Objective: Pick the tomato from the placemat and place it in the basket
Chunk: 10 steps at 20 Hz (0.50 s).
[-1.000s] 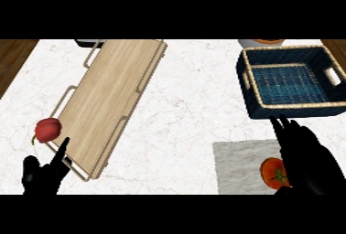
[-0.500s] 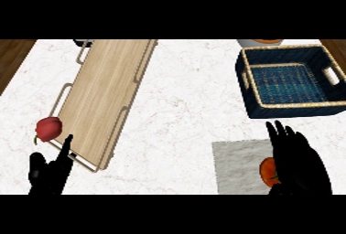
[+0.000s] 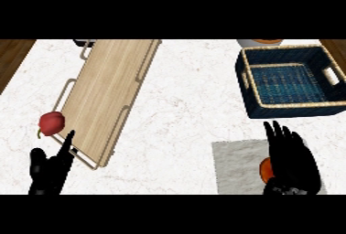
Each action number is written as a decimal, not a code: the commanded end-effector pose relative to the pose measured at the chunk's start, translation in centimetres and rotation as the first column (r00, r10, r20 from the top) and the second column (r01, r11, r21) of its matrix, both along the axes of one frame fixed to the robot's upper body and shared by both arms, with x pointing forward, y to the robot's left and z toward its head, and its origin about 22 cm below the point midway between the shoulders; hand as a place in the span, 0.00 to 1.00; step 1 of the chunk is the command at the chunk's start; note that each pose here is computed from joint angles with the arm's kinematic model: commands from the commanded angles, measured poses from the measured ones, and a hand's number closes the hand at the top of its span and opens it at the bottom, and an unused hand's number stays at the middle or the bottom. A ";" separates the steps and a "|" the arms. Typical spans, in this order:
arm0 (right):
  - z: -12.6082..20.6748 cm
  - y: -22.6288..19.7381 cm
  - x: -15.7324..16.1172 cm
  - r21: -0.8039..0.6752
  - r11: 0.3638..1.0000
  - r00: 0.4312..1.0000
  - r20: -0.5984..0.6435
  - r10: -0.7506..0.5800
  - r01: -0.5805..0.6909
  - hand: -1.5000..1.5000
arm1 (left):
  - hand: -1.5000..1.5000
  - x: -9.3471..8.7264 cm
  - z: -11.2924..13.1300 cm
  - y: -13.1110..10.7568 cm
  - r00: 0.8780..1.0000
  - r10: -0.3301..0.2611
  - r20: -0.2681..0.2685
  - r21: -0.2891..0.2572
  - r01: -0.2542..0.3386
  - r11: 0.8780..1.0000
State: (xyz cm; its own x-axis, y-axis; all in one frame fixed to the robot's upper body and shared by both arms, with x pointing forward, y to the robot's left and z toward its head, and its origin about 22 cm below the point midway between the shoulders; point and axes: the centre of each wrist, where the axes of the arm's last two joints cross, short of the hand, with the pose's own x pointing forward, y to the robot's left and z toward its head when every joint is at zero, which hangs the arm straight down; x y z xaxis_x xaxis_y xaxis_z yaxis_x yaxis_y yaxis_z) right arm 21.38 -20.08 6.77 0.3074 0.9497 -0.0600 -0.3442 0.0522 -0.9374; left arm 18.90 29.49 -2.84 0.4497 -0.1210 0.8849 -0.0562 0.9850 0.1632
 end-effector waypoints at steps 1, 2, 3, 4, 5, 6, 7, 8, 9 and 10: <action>0.7 -1.3 0.9 -0.009 1.000 1.000 0.026 -0.010 0.010 0.00 | 0.50 0.5 -1.6 -0.2 0.995 -0.001 -0.100 -0.033 -0.002 0.999; -0.9 -0.1 1.6 -0.005 1.000 1.000 0.021 -0.009 0.009 0.00 | 0.50 1.9 -1.6 0.1 0.995 0.011 -0.103 -0.034 -0.014 0.999; -1.3 -1.0 -0.7 0.004 1.000 1.000 -0.011 -0.002 0.002 0.00 | 0.50 -0.5 -1.9 -0.5 0.997 0.008 -0.076 -0.026 -0.010 1.000; -1.3 -0.6 1.0 -0.009 1.000 1.000 -0.014 -0.011 0.011 0.00 | 0.50 0.7 -2.0 0.1 0.996 0.002 -0.087 -0.015 -0.003 1.000; -1.4 -1.0 0.2 -0.011 1.000 1.000 0.009 -0.009 0.009 0.00 | 0.50 1.1 -2.3 0.5 0.996 0.007 -0.092 -0.020 -0.009 1.000; -2.6 -2.9 -0.2 -0.009 1.000 1.000 -0.008 0.006 -0.006 1.00 | 0.50 -0.3 -2.3 0.4 0.995 0.001 -0.102 -0.014 -0.003 1.000; -2.0 -1.5 0.2 -0.040 0.999 0.999 -0.017 0.036 -0.037 1.00 | 0.50 0.2 -1.7 -0.3 0.996 -0.010 -0.087 -0.031 0.007 0.999; -1.5 -1.1 0.7 -0.063 0.996 0.997 0.014 0.071 -0.070 1.00 | 0.50 -0.1 -2.9 -0.9 0.995 -0.010 -0.099 -0.028 0.008 1.000; -2.1 -1.4 1.7 -0.084 0.993 0.996 0.002 0.084 -0.084 1.00 | 0.50 1.7 -1.9 0.5 0.997 0.004 -0.077 -0.031 -0.006 1.000; -2.6 -0.2 -0.3 -0.095 0.991 0.994 0.032 0.102 -0.098 1.00 | 0.50 0.2 -2.1 -1.3 0.996 0.002 -0.094 -0.022 -0.004 1.000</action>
